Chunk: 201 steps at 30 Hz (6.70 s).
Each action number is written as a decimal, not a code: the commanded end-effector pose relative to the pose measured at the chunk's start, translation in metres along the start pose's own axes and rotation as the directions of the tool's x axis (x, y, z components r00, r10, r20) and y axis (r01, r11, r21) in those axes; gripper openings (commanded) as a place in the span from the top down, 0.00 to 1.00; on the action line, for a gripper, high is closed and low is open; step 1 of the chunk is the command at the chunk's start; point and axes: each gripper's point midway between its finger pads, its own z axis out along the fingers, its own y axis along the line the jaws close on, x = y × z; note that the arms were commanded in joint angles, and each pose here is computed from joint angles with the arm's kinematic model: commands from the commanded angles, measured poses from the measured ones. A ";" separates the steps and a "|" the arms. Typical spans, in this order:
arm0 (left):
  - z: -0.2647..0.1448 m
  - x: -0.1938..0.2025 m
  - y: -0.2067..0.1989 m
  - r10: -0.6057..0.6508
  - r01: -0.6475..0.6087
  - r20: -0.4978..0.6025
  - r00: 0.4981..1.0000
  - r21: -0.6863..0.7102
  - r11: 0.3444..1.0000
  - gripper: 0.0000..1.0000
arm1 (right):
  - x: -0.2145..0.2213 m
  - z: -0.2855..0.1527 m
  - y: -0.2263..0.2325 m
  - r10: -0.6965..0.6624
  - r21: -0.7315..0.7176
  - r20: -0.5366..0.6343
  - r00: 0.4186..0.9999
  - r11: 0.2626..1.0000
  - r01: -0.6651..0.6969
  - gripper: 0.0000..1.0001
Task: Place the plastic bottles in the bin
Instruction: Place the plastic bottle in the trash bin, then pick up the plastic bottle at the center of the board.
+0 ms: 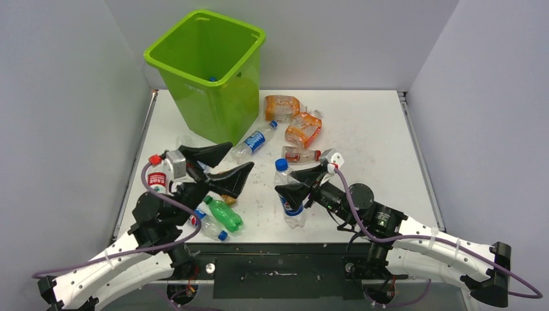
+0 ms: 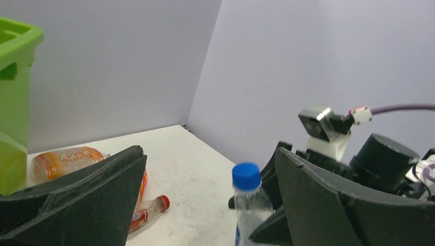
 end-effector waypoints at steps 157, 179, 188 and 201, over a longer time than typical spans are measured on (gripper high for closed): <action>-0.076 0.074 0.129 -0.003 -0.197 -0.351 0.936 -0.533 0.822 0.04 | 0.048 0.057 -0.345 0.333 0.799 0.218 0.917 0.479 -0.364 0.10; -0.068 0.082 0.130 0.000 -0.188 -0.351 0.936 -0.500 0.845 0.04 | 0.102 0.108 -0.436 0.554 0.607 0.239 0.797 0.555 -0.569 0.03; -0.065 0.085 0.137 -0.022 -0.166 -0.342 0.939 -0.509 0.845 0.04 | 0.128 0.112 -0.437 0.604 0.596 0.217 0.767 0.540 -0.595 0.12; -0.065 0.087 0.138 -0.022 -0.166 -0.342 0.939 -0.511 0.843 0.04 | 0.147 0.109 -0.418 0.661 0.543 0.226 0.716 0.525 -0.656 0.54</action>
